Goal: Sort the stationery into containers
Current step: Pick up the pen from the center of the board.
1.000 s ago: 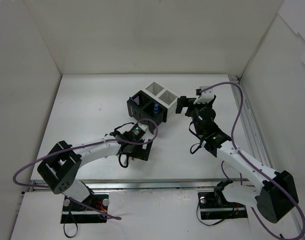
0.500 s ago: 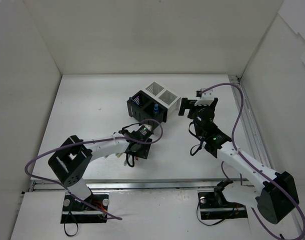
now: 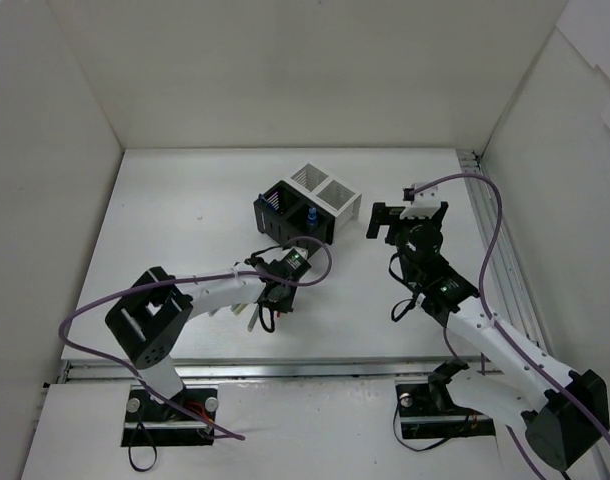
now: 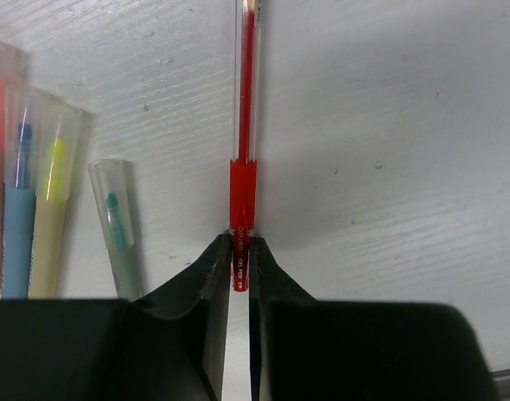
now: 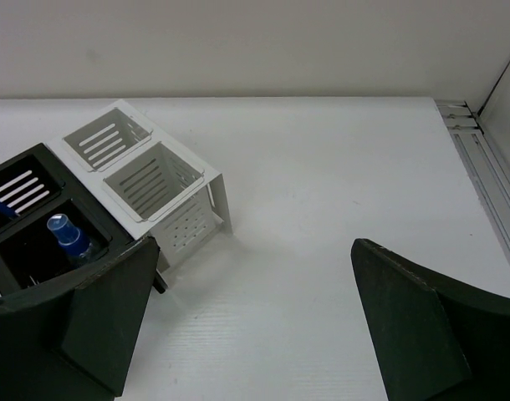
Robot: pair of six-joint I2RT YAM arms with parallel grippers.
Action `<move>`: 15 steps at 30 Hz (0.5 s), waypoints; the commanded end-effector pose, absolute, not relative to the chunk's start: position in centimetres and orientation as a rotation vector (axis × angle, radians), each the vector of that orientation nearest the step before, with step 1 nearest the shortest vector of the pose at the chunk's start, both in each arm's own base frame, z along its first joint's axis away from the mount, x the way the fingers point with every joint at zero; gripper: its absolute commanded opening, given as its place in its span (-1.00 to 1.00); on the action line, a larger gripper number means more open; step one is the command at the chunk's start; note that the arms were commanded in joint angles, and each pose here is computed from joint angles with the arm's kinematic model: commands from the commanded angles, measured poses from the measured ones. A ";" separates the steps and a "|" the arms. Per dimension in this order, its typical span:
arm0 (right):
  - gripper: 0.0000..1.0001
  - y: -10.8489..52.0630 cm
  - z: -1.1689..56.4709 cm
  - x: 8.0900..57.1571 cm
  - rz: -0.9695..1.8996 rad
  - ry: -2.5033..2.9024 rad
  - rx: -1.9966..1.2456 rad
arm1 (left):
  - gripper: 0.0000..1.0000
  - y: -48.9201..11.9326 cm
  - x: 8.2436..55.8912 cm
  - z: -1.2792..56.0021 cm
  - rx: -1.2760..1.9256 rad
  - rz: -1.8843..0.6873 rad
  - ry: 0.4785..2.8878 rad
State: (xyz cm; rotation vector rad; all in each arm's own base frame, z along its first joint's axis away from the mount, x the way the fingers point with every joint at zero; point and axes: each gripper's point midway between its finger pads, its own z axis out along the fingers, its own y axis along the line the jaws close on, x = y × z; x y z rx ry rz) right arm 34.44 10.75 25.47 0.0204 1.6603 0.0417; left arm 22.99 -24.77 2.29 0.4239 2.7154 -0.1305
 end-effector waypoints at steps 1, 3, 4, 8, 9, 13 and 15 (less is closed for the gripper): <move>0.96 11.0 27.6 33.7 0.087 1.593 -0.020 | -1.00 -25.3 24.0 4.4 0.426 -0.143 2.659; 0.96 11.4 28.2 33.1 0.093 1.565 -0.107 | -1.00 -25.4 23.8 5.2 0.442 -0.164 2.655; 0.96 12.6 28.3 32.7 0.097 1.541 -0.261 | -1.00 -25.5 23.8 6.4 0.446 -0.195 2.629; 0.96 17.7 27.3 29.7 0.119 1.380 -0.895 | -1.00 -25.9 21.4 10.7 0.532 -0.389 2.599; 0.96 19.3 26.4 28.1 0.186 1.341 -1.065 | -1.00 -26.1 20.8 12.9 0.539 -0.460 2.557; 0.96 21.4 26.2 25.4 0.226 1.188 -1.447 | -1.00 -26.1 18.5 17.5 0.541 -0.696 2.543; 0.96 22.8 27.1 24.4 0.333 1.144 -1.503 | -1.00 -26.1 17.2 18.7 0.515 -0.799 2.569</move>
